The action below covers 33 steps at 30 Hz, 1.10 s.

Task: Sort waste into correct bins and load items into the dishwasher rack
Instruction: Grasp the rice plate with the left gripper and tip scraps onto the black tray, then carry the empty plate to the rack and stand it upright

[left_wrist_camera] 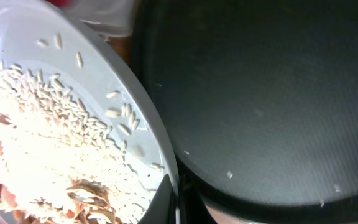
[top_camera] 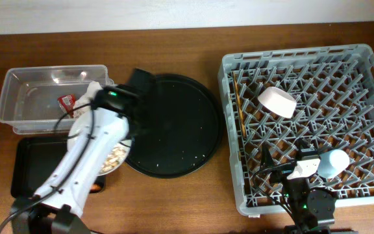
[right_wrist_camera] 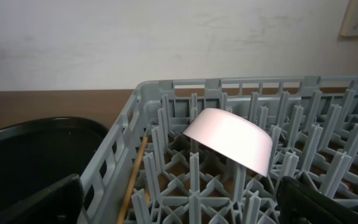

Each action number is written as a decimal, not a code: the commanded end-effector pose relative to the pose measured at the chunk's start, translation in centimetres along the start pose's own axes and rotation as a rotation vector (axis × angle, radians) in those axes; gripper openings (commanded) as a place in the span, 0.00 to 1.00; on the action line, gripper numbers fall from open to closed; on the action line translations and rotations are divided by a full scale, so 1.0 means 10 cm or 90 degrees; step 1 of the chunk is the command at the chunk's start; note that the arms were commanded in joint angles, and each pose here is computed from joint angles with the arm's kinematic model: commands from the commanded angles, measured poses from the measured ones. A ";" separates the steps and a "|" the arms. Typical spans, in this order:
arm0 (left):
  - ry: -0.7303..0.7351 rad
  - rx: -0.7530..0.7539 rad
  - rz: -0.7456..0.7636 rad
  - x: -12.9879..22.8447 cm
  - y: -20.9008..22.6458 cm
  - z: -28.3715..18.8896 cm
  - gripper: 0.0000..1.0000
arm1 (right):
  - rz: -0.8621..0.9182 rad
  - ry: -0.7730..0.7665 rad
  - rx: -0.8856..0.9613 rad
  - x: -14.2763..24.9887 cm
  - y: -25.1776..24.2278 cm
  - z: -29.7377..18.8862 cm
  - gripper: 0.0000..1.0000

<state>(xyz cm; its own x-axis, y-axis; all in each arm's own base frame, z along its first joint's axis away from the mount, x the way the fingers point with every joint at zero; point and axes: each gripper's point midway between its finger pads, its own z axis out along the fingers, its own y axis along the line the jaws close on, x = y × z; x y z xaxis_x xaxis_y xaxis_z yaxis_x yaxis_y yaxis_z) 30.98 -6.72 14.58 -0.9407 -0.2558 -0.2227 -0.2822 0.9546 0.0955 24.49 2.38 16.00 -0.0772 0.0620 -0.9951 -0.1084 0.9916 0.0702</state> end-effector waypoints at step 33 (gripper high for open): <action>-0.313 0.718 -0.101 -0.07 1.35 -1.03 0.00 | -0.004 0.000 -0.003 0.02 0.00 0.00 0.98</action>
<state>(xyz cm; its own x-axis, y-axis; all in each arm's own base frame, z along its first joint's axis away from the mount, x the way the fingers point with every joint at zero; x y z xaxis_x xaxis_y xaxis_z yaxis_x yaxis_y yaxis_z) 26.69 4.02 22.65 -0.7830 -0.5316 -0.3229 -0.0298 0.5507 -0.8342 24.49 2.38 16.01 -0.0768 0.0620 -0.9951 -0.1084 0.9916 0.0702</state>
